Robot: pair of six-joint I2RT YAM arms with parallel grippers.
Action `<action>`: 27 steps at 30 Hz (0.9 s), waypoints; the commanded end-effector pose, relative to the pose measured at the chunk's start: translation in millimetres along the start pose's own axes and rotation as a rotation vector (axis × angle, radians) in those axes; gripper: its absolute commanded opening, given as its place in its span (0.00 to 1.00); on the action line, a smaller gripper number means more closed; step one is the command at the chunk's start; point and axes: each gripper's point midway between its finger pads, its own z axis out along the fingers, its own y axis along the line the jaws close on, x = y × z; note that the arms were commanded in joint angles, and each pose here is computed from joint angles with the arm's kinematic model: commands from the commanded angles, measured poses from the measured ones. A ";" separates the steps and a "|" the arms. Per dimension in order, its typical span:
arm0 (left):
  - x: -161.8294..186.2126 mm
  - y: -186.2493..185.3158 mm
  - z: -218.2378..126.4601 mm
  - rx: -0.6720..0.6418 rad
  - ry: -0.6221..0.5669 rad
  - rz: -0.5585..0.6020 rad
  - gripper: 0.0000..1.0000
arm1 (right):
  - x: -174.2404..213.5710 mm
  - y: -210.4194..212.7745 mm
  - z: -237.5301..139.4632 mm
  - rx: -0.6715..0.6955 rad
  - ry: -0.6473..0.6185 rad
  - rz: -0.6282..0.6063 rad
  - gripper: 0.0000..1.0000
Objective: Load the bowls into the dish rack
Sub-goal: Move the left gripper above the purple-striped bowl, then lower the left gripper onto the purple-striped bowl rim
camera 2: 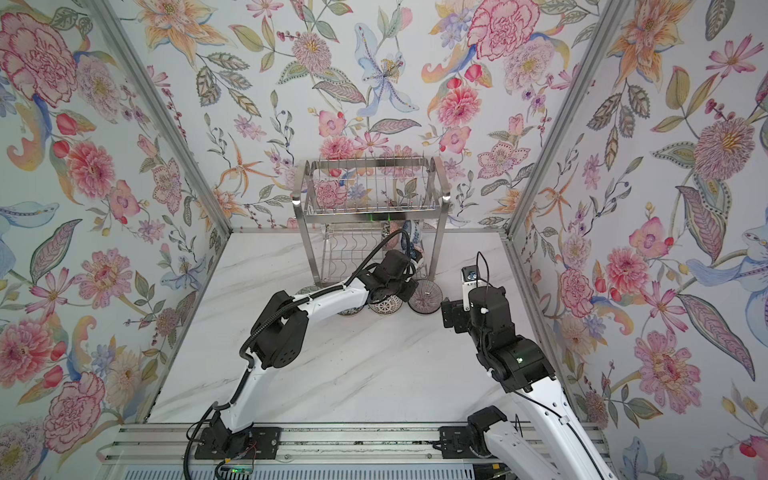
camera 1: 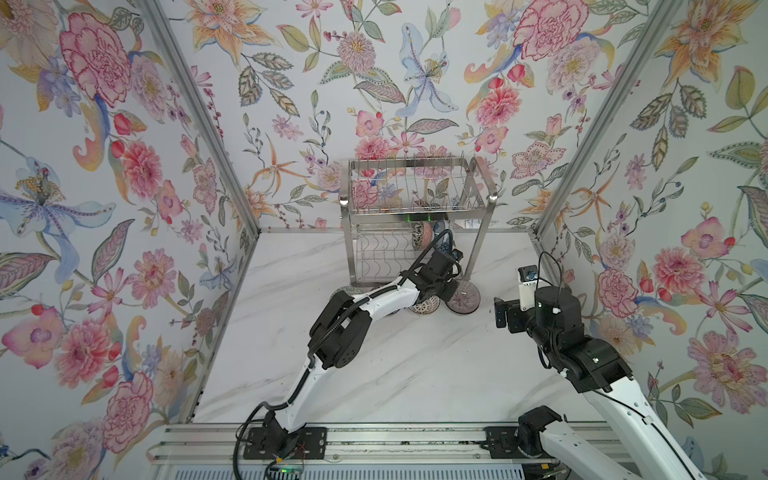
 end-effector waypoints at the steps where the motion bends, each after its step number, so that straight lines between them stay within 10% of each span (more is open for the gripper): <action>1: -17.0 9.3 -21.2 -0.033 -0.029 0.013 0.03 | -0.8 -2.2 -1.4 0.006 -0.014 0.020 0.99; 10: -27.7 3.5 -34.2 0.002 -0.040 0.029 0.53 | -0.6 -2.4 -1.3 0.006 -0.014 0.021 0.99; 27: 4.5 0.9 3.3 0.046 0.066 0.016 0.41 | -0.2 -2.6 -1.1 0.009 -0.013 0.021 0.99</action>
